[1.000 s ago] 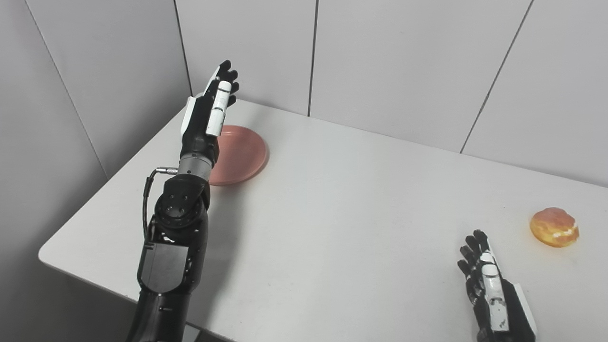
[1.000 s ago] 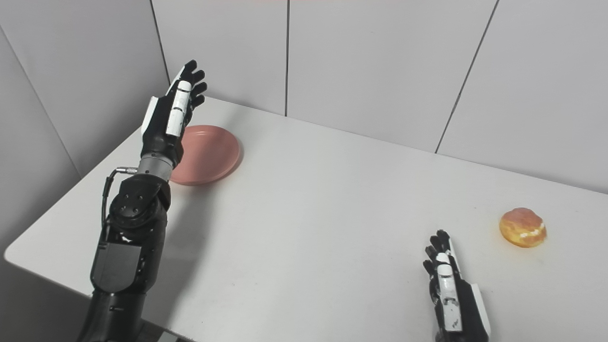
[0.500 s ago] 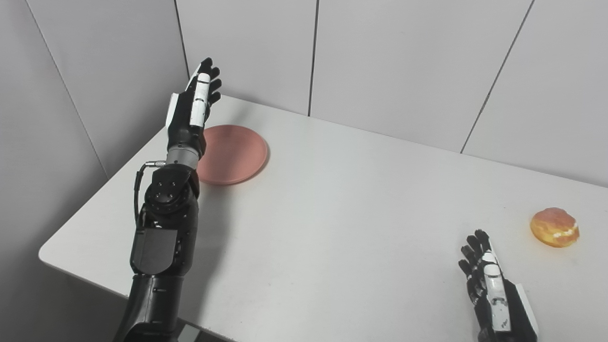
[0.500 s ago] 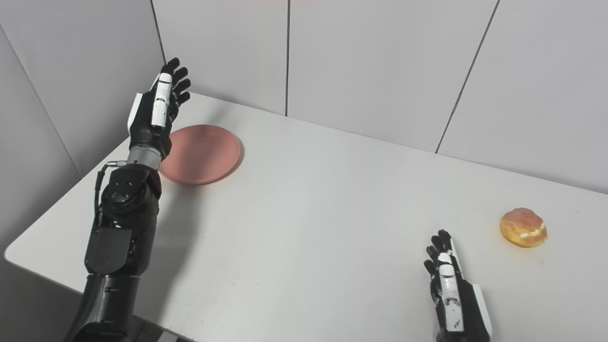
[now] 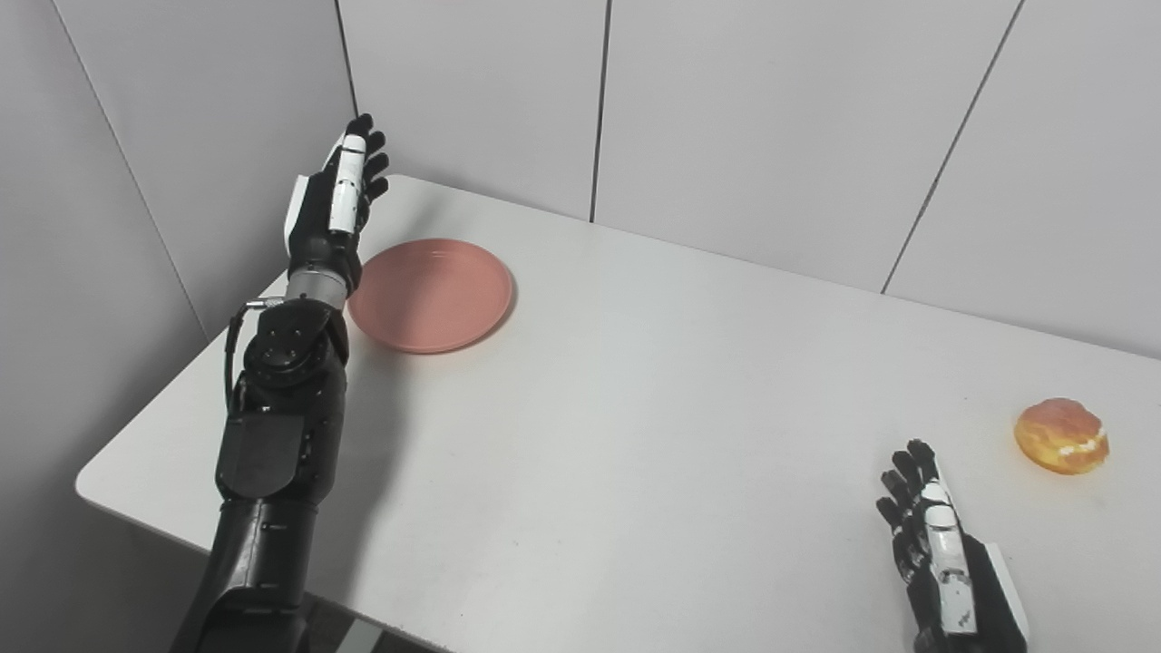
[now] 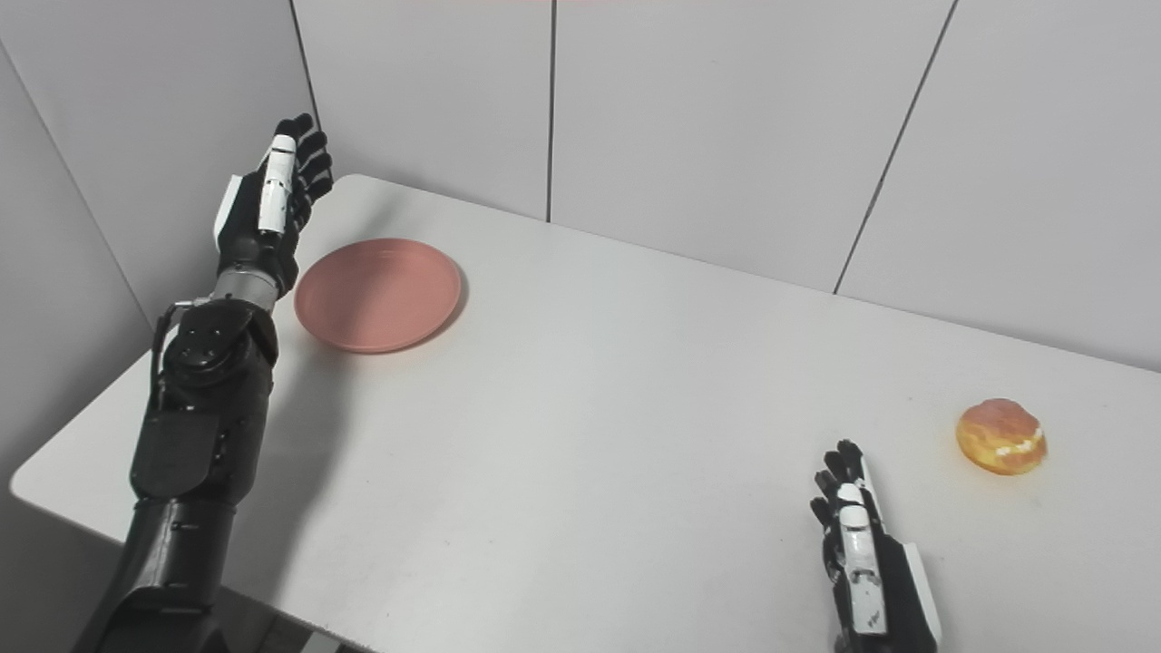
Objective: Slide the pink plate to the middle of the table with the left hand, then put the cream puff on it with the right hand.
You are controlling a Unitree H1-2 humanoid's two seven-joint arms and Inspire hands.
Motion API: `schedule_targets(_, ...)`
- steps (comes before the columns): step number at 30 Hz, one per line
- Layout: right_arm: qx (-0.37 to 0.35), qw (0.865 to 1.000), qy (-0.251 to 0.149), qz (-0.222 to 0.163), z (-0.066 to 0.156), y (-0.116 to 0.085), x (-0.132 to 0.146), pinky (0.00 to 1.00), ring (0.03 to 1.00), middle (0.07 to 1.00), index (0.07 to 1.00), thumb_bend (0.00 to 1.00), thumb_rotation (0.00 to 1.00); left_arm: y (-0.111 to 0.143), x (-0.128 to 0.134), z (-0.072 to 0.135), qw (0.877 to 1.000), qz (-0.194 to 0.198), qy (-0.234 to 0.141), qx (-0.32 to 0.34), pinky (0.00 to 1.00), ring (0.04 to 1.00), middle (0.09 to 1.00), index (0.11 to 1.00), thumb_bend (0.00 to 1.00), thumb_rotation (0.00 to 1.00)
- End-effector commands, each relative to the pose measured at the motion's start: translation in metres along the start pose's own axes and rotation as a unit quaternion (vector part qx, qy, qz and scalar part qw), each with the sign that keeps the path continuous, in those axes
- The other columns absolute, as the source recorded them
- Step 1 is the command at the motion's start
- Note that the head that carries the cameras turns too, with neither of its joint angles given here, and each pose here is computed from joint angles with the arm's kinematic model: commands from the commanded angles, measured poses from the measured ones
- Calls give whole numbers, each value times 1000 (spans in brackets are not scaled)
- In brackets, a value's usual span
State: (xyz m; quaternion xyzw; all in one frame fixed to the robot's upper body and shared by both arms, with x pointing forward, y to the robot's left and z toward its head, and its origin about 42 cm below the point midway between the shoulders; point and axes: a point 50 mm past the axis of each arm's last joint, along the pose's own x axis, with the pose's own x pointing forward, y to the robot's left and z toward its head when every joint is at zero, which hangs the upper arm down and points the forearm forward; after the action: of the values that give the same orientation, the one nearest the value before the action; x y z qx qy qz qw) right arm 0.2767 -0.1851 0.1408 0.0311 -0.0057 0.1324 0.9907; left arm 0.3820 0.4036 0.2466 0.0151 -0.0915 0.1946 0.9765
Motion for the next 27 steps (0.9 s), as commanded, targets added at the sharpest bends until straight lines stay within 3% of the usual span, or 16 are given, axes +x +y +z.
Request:
schedule_targets(1,-3,1000,-29,9,15,1,4,1000,1000,1000,1000,169,1000,6,17,30,999,-3,-49,-3,922,932,939,914,475,1000)
schedule_targets(14,-2,1000,-26,6,15,1,4,1000,1000,1000,1000,170,1000,31,22,20,999,23,-19,-27,939,937,941,921,422,1000)
schedule_targets(27,1,1000,-27,9,13,-1,4,1000,1000,1000,1000,180,1000,35,25,2,996,28,6,-80,949,941,942,916,405,1000)
